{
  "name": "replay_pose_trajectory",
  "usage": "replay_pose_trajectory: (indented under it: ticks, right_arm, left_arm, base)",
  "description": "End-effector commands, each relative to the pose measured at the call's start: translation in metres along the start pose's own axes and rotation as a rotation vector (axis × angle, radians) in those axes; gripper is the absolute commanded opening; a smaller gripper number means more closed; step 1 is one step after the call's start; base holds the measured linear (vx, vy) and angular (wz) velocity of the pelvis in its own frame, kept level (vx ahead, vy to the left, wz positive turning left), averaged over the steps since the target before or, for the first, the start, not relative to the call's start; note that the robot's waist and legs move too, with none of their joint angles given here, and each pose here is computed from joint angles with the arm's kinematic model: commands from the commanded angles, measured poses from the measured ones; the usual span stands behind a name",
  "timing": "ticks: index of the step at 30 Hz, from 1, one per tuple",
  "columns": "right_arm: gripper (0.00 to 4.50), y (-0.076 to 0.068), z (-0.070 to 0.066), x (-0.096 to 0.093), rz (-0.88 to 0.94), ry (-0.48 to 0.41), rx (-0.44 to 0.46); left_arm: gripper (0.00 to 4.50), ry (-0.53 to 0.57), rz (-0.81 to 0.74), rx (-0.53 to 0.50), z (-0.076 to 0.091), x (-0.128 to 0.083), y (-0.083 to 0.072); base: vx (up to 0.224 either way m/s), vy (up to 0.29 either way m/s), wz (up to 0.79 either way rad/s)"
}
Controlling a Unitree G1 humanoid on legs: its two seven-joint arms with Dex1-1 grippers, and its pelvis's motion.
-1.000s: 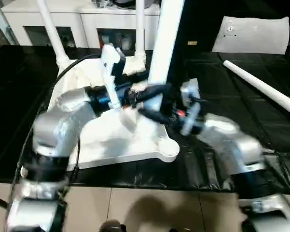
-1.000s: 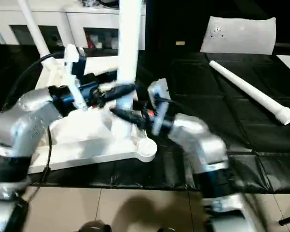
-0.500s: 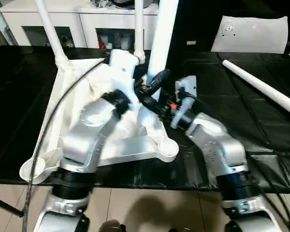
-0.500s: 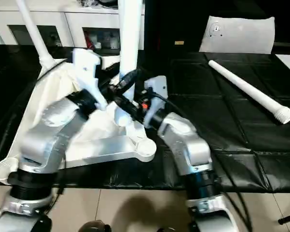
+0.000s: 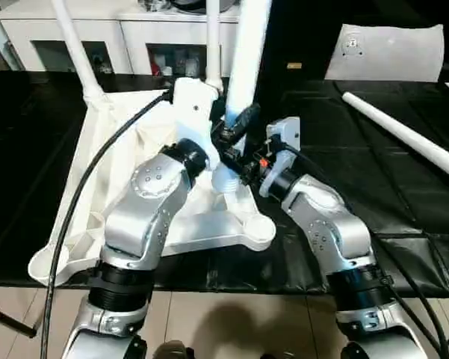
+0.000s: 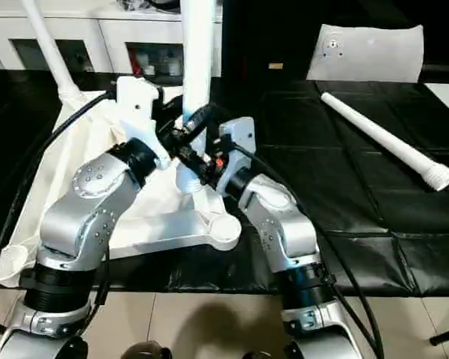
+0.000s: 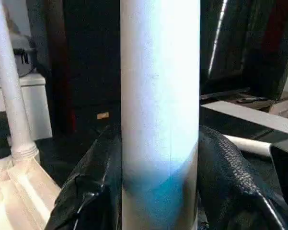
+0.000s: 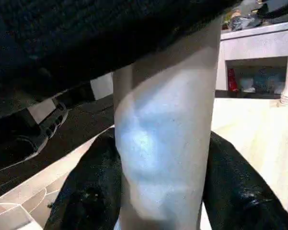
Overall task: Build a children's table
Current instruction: Pick table leg
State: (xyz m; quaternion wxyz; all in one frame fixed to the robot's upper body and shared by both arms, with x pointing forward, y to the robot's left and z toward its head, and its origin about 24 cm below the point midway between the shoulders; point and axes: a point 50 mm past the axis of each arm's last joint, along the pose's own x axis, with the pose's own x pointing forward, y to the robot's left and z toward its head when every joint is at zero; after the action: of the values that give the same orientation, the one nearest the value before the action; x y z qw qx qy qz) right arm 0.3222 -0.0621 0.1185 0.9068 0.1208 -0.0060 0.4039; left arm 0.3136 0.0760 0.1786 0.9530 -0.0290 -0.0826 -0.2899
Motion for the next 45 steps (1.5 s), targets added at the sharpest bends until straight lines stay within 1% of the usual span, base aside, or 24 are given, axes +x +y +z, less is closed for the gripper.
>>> replay_pose_trajectory:
  ticks: [1, 2, 3, 4, 7, 9, 11, 12, 13, 14, 16, 18, 20, 26, 29, 30, 35, 36, 38, 40, 41, 42, 43, 45]
  right_arm:
    - [2.45, -0.001, 0.011, 0.002, -0.006, -0.032, -0.038]
    - [2.45, -0.001, 0.013, 0.001, 0.017, -0.032, -0.034]
    - [2.64, -0.001, 0.014, 0.0, 0.04, -0.029, -0.034]
    - [2.64, -0.001, 0.016, -0.002, 0.059, -0.022, -0.035]
    - [2.85, -0.003, 0.02, -0.008, 0.1, -0.013, -0.013]
    - [2.97, -0.009, 0.028, -0.017, 0.13, -0.013, 0.019]
    - [3.23, -0.014, 0.032, -0.023, 0.145, 0.001, 0.023]
    - [3.23, -0.021, 0.035, -0.029, 0.156, 0.019, 0.034]
    - [3.23, -0.023, 0.036, -0.031, 0.166, 0.026, 0.03]
    - [3.46, -0.026, 0.038, -0.034, 0.179, 0.035, 0.021]
    - [3.57, -0.027, 0.039, -0.036, 0.199, 0.047, 0.009]
    - [3.57, -0.028, 0.042, -0.042, 0.268, 0.085, -0.001]
    - [3.57, -0.028, 0.046, -0.047, 0.335, 0.11, 0.015]
    - [3.57, -0.023, 0.05, -0.054, 0.49, 0.159, 0.078]
    - [3.57, -0.02, 0.05, -0.055, 0.537, 0.165, 0.074]
    - [3.57, -0.017, 0.05, -0.054, 0.58, 0.176, 0.07]
    - [3.64, -0.016, 0.05, -0.055, 0.63, 0.193, 0.081]
    - [3.45, -0.014, 0.05, -0.055, 0.653, 0.199, 0.087]
    - [3.27, -0.012, 0.049, -0.055, 0.689, 0.208, 0.098]
    - [3.23, -0.011, 0.048, -0.054, 0.703, 0.212, 0.103]
    - [3.01, -0.01, 0.048, -0.054, 0.707, 0.215, 0.101]
    - [3.01, -0.01, 0.047, -0.053, 0.709, 0.216, 0.1]
    - [2.83, -0.01, 0.047, -0.053, 0.709, 0.216, 0.1]
    - [2.71, -0.009, 0.046, -0.052, 0.716, 0.219, 0.1]
  left_arm:
    - [1.86, 0.023, 0.109, -0.014, -0.002, -0.002, 0.018]
    - [1.86, 0.021, 0.124, -0.025, -0.001, -0.002, 0.023]
    - [1.86, 0.015, 0.136, -0.045, 0.001, -0.002, 0.028]
    - [1.86, 0.006, 0.147, -0.068, 0.003, -0.002, 0.034]
    - [1.86, -0.001, 0.139, -0.085, 0.007, -0.002, 0.04]
    - [1.86, 0.002, 0.091, -0.095, 0.01, -0.001, 0.043]
    - [1.86, 0.002, 0.044, -0.133, 0.011, -0.001, 0.043]
    - [1.86, -0.007, -0.004, -0.155, 0.013, -0.002, 0.042]
    - [1.86, -0.01, -0.036, -0.187, 0.014, -0.002, 0.041]
    - [1.86, -0.013, -0.077, -0.213, 0.015, -0.002, 0.04]
    - [1.86, -0.019, -0.111, -0.236, 0.016, -0.002, 0.038]
    - [1.86, -0.035, -0.222, -0.292, 0.021, -0.002, 0.035]
    - [1.86, -0.06, -0.321, -0.345, 0.027, -0.003, 0.033]
    - [1.86, -0.031, -0.568, -0.353, 0.032, -0.009, 0.025]
    - [1.86, -0.018, -0.632, -0.343, 0.033, -0.01, 0.022]
    - [1.86, -0.002, -0.711, -0.346, 0.034, -0.012, 0.018]
    - [1.86, 0.021, -0.78, -0.344, 0.035, -0.012, 0.014]
    - [1.86, 0.028, -0.797, -0.343, 0.035, -0.011, 0.013]
    - [1.86, 0.035, -0.825, -0.339, 0.035, -0.01, 0.011]
    - [1.86, 0.035, -0.833, -0.335, 0.035, -0.01, 0.01]
    - [1.86, 0.034, -0.837, -0.337, 0.035, -0.009, 0.009]
    - [1.86, 0.032, -0.843, -0.337, 0.035, -0.009, 0.009]
    - [1.86, 0.032, -0.843, -0.337, 0.035, -0.009, 0.009]
    - [1.86, 0.032, -0.865, -0.34, 0.035, -0.01, 0.007]
  base:
    - [0.0, 0.0, 0.0]
    - [0.0, 0.0, 0.0]
    - [0.0, 0.0, 0.0]
    - [0.0, 0.0, 0.0]
    - [0.0, 0.0, 0.0]
    - [0.0, 0.0, 0.0]
    - [0.0, 0.0, 0.0]
    - [0.0, 0.0, 0.0]
    - [0.0, 0.0, 0.0]
    - [0.0, 0.0, 0.0]
    - [0.0, 0.0, 0.0]
    - [0.0, 0.0, 0.0]
    - [0.0, 0.0, 0.0]
    - [0.0, 0.0, 0.0]
    - [0.0, 0.0, 0.0]
    - [0.0, 0.0, 0.0]
    - [0.0, 0.0, 0.0]
    - [0.0, 0.0, 0.0]
    - [0.0, 0.0, 0.0]
    - [0.0, 0.0, 0.0]
    - [0.0, 0.0, 0.0]
    - [0.0, 0.0, 0.0]
    - [0.0, 0.0, 0.0]
    - [0.0, 0.0, 0.0]
